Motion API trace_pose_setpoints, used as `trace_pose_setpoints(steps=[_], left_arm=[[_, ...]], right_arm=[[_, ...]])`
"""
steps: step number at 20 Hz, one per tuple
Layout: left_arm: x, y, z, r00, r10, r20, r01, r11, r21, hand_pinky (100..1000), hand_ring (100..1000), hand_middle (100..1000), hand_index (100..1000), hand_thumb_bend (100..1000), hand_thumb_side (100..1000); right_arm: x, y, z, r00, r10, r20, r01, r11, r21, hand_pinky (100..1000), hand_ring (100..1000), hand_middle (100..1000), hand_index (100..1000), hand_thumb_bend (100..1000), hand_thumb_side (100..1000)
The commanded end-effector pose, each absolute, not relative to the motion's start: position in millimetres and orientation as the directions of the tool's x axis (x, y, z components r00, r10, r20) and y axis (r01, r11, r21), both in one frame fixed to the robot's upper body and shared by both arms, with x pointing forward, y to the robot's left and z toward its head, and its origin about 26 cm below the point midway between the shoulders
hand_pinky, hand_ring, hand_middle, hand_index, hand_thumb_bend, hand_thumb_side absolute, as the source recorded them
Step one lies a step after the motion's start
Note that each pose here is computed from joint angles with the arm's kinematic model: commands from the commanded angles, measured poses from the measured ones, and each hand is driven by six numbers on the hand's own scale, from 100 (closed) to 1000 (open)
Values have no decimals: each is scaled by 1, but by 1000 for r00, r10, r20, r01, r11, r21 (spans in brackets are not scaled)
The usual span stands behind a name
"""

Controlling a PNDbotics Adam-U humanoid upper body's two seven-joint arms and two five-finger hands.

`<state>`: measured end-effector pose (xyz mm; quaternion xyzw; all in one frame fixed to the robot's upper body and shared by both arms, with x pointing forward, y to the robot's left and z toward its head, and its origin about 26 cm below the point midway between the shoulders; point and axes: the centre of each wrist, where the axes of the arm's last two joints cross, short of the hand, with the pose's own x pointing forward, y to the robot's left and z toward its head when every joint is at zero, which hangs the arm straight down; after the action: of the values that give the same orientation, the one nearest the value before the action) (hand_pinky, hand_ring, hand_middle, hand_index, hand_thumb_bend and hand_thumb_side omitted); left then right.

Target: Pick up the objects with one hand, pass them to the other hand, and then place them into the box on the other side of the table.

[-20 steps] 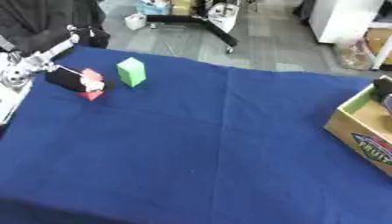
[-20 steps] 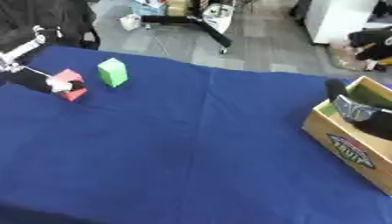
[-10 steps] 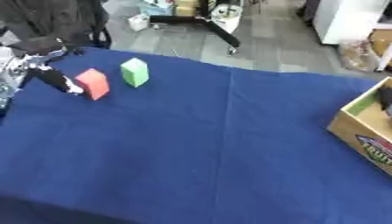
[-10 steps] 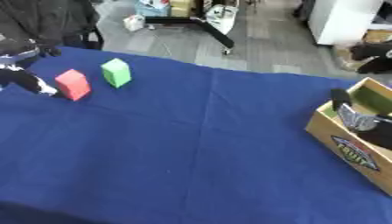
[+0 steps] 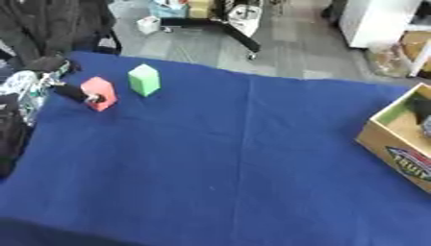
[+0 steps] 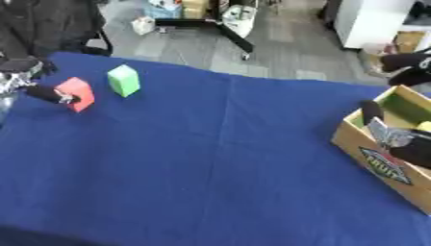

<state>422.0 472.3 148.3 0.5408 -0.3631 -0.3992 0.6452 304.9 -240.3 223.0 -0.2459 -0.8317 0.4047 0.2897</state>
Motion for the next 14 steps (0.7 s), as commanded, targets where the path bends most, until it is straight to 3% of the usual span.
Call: trace_pose_setpoints(steps=[1, 14], left_arm=[[422, 481, 160, 482, -872, 88, 32, 118, 993, 747, 690, 678, 811, 613, 518], [424, 479, 146, 530, -822, 207, -39, 220, 975, 746, 695, 685, 805, 658, 587]], right_arm=[[303, -240, 232, -727, 632, 268, 185, 556, -810, 678, 651, 687, 810, 220, 324], [302, -236, 231, -735, 613, 289, 173, 582, -794, 674, 647, 683, 806, 210, 325]])
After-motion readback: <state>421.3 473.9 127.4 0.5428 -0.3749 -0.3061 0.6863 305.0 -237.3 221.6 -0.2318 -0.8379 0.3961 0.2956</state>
